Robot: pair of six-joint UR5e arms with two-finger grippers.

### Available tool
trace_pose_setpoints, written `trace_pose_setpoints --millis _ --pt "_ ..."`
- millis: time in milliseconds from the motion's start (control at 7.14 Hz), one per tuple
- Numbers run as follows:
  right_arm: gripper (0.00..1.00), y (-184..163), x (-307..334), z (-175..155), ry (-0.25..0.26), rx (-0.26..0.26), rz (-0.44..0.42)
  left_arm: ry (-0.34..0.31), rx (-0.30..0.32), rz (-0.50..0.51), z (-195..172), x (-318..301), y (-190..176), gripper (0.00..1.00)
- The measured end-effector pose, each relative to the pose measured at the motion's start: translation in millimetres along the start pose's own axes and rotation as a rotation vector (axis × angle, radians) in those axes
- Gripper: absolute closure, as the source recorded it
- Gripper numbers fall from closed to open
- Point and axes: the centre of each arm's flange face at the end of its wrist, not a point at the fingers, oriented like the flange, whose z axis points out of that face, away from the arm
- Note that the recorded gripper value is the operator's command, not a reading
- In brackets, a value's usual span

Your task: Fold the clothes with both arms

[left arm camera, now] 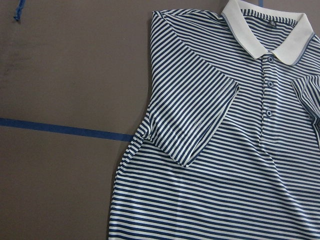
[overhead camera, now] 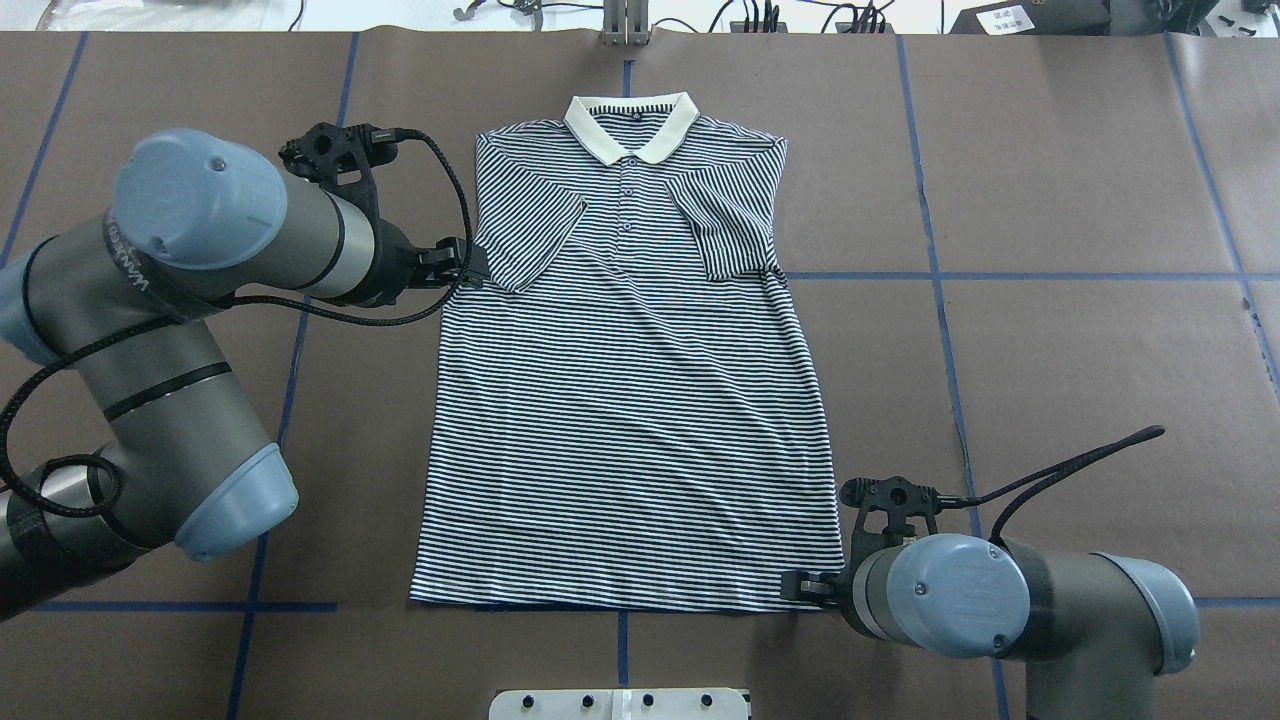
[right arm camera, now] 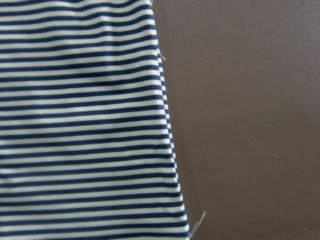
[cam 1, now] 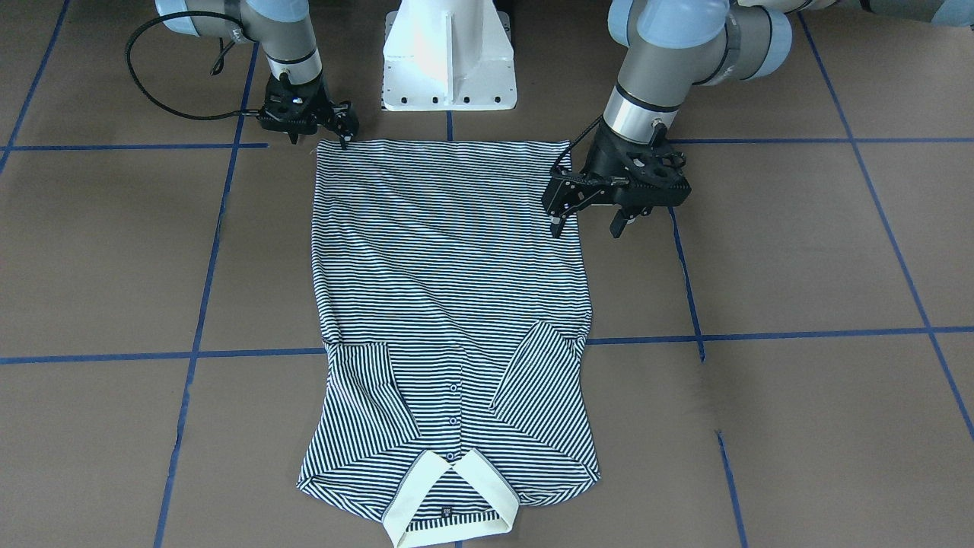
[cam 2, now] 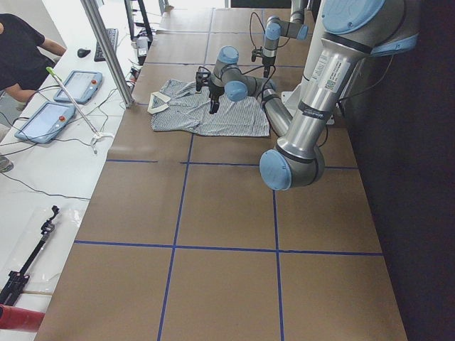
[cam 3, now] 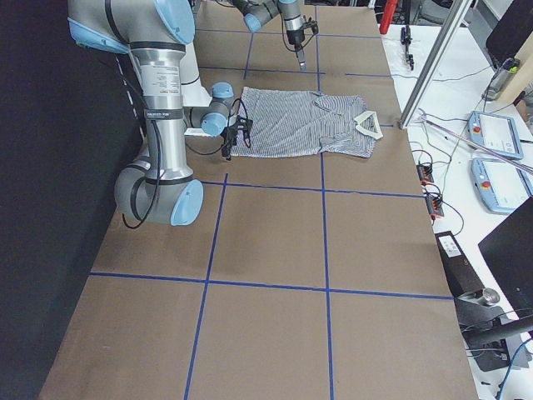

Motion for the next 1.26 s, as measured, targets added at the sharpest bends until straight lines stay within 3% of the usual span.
trace_pose_setpoints --millis 280,700,980,1120,1260 --pt "0.03 -4.2 0.0 -0.7 -0.001 0.006 0.004 -0.002 0.000 0.000 0.4 -0.8 0.1 0.00" --pt "0.15 -5.7 0.8 3.8 0.008 0.004 0.007 0.000 0.001 0.000 -0.4 -0.3 0.3 0.00" --pt "0.80 -5.2 0.8 6.3 0.011 0.000 0.007 0.003 0.001 0.001 -1.4 1.1 0.3 0.00" --pt "0.97 -4.5 0.3 6.0 0.010 -0.006 0.007 0.003 0.001 0.001 -1.6 1.4 0.3 0.00" --pt "1.00 -3.9 -0.6 4.7 0.006 -0.011 0.007 0.003 0.002 0.001 -1.6 1.3 0.3 0.00"
